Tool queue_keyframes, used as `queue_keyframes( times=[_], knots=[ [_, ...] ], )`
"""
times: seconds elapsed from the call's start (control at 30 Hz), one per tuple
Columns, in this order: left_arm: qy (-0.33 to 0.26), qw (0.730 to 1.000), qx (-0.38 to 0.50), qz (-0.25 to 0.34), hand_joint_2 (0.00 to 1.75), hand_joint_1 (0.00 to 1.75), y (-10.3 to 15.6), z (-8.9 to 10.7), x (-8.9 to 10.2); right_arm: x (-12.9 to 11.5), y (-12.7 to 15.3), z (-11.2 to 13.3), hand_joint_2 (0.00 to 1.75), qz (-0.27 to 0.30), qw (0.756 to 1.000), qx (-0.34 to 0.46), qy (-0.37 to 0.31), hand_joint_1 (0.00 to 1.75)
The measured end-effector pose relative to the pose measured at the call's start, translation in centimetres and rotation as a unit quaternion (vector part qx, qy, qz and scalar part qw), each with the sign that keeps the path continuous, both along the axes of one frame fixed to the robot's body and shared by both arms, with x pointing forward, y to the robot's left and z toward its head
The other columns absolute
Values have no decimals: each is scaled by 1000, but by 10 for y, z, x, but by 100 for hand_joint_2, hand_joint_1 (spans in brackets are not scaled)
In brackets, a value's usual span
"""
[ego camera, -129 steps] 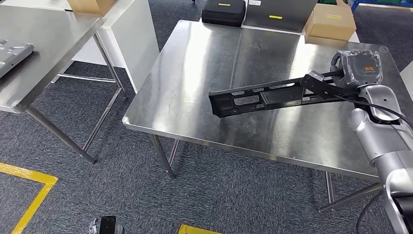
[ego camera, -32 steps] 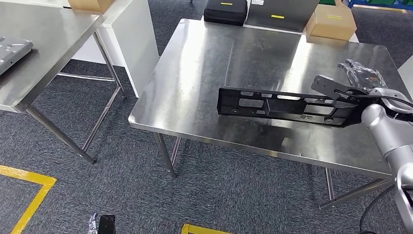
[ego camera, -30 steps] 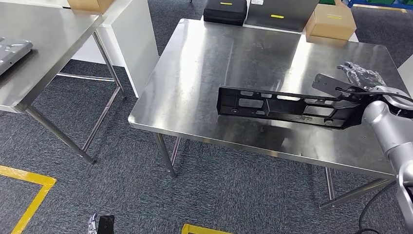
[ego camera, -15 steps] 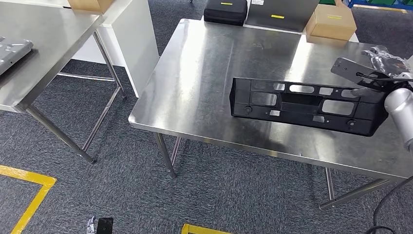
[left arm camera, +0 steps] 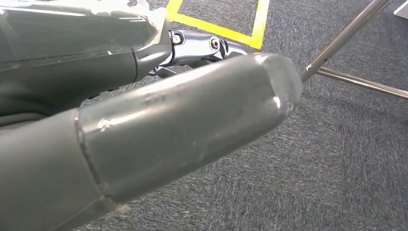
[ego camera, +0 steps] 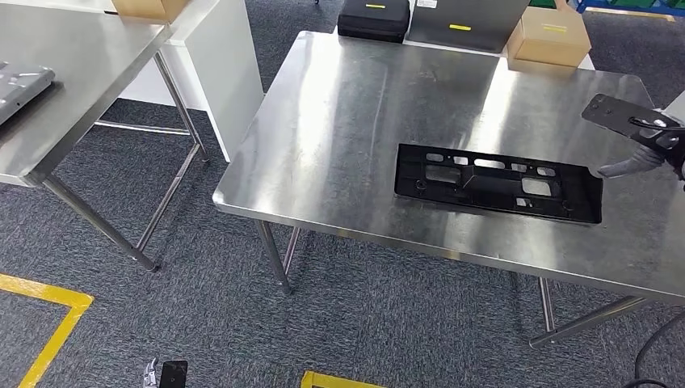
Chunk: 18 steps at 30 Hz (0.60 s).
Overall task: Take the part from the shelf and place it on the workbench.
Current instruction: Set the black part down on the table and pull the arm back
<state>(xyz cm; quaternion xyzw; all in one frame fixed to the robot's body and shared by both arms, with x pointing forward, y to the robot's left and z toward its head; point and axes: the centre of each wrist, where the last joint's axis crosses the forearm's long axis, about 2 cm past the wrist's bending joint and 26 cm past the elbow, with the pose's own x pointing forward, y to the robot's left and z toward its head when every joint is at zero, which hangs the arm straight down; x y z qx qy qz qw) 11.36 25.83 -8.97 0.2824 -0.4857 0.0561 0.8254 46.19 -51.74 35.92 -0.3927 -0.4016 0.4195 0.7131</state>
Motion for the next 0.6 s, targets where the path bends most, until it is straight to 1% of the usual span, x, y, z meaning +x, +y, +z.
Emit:
queue_keyframes(
  times=[0.07, 0.2, 0.3, 0.5, 0.53, 0.6],
  knots=[
    [0, 1000, 0, -1, 0, 0, 0, 0, 0, -3, -4, -8, 175, -5, 1000, 8, 5, 0],
    [1, 1000, 1, 0, 0, 0, 0, 0, -1, -8, -12, -17, 0, -18, 1000, -4, 1, 0],
    [3, 1000, 1, 2, 0, 0, 1, -1, -3, -12, -20, -18, 0, -35, 999, -25, -15, 0],
    [9, 1000, 0, 4, 0, 0, 0, -2, -9, -26, -44, -17, 0, -71, 993, -68, -68, 0],
    [9, 1000, 0, 4, 0, 0, 0, -2, -9, -30, -49, -19, 44, -78, 990, -77, -86, 0],
    [10, 1000, -1, 5, 0, 0, -1, -2, -10, -38, -60, -26, 44, -91, 983, -95, -130, 0]
  ],
)
